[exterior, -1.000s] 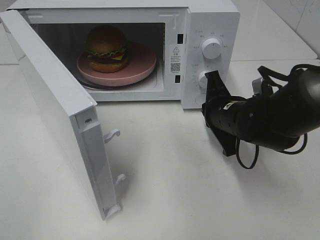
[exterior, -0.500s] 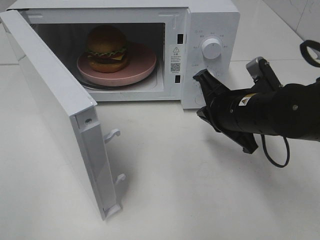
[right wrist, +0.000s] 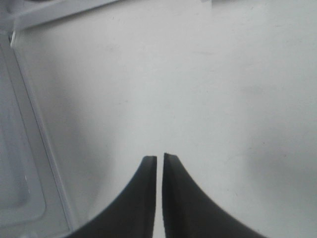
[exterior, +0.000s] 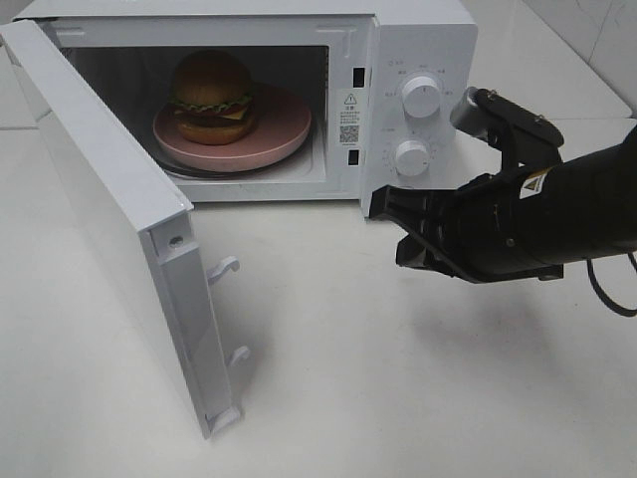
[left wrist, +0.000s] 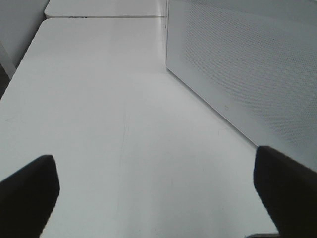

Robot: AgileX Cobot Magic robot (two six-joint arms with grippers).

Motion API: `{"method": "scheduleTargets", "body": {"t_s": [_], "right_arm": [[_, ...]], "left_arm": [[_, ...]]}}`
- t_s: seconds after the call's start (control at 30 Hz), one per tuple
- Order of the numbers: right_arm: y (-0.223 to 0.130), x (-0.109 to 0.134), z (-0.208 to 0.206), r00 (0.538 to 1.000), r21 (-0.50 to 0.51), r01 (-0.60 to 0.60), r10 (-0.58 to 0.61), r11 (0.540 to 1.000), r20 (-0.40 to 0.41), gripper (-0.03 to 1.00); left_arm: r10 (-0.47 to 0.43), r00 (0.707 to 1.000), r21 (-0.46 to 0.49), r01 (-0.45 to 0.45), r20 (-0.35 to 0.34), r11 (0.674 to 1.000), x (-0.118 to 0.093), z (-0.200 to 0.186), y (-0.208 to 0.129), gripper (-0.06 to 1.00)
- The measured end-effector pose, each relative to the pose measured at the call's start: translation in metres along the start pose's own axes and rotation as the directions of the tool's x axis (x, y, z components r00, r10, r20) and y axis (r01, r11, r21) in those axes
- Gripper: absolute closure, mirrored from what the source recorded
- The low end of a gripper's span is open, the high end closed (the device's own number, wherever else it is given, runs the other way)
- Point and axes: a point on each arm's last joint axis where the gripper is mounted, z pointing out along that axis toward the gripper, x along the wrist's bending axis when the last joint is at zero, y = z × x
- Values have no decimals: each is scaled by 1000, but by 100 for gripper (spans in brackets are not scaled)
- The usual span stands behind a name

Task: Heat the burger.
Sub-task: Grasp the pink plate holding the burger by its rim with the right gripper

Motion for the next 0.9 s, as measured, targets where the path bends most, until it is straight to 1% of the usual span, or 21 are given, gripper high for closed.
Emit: {"method": "scheduleTargets", "body": {"t_s": [0.03,0.1,0.2,0.27,0.3,0.37,0.4,0.47,0.5,0.53,0.57,0.6,0.63,0.67,0.7,0.73,0.77,0.8,0.83,0.87,0.9], "right_arm": [[0,0,0,1000,0,0,0,1000,0,90],[-6,3,-8,987,96,159,-158,983,-11,89],[-6,4,-9,981,116,196,-196,974,-19,88],[-5,9,-13,948,177,319,-316,931,-46,88],[-5,9,-13,948,177,319,-316,931,-46,88],[-1,14,-18,876,233,480,-475,846,-79,87],[-1,14,-18,876,233,480,-475,846,-79,87],[0,15,-20,856,238,514,-509,824,-85,87],[3,17,-22,810,248,583,-578,774,-97,86],[5,17,-23,782,253,619,-614,744,-106,86],[8,19,-26,724,259,684,-678,682,-126,85],[8,19,-26,724,259,684,-678,682,-126,85],[11,22,-29,663,261,742,-733,618,-150,85],[11,22,-29,663,261,742,-733,618,-150,85],[12,23,-30,623,259,775,-766,576,-161,84],[15,25,-32,548,251,829,-816,500,-185,84],[15,25,-32,548,251,829,-816,500,-185,84],[18,27,-34,453,236,883,-865,405,-213,84],[18,27,-34,453,236,883,-865,405,-213,84],[20,28,-35,404,223,907,-887,356,-224,83],[22,30,-37,310,205,943,-919,263,-244,83]], "left_arm": [[0,1000,0,0,0,1000,0,0,0,-4],[0,1000,0,0,0,1000,0,0,0,-4],[0,1000,0,0,0,1000,0,0,0,-4],[0,1000,0,0,0,1000,0,0,0,-4],[0,1000,0,0,0,1000,0,0,0,-4],[0,1000,0,0,0,1000,0,0,0,-4],[0,1000,0,0,0,1000,0,0,0,-4],[0,1000,0,0,0,1000,0,0,0,-4],[0,1000,0,0,0,1000,0,0,0,-4],[0,1000,0,0,0,1000,0,0,0,-4],[0,1000,0,0,0,1000,0,0,0,-4],[0,1000,0,0,0,1000,0,0,0,-4],[0,1000,0,0,0,1000,0,0,0,-4],[0,1000,0,0,0,1000,0,0,0,-4],[0,1000,0,0,0,1000,0,0,0,-4],[0,1000,0,0,0,1000,0,0,0,-4],[0,1000,0,0,0,1000,0,0,0,-4],[0,1000,0,0,0,1000,0,0,0,-4],[0,1000,0,0,0,1000,0,0,0,-4],[0,1000,0,0,0,1000,0,0,0,-4],[0,1000,0,0,0,1000,0,0,0,-4]]}}
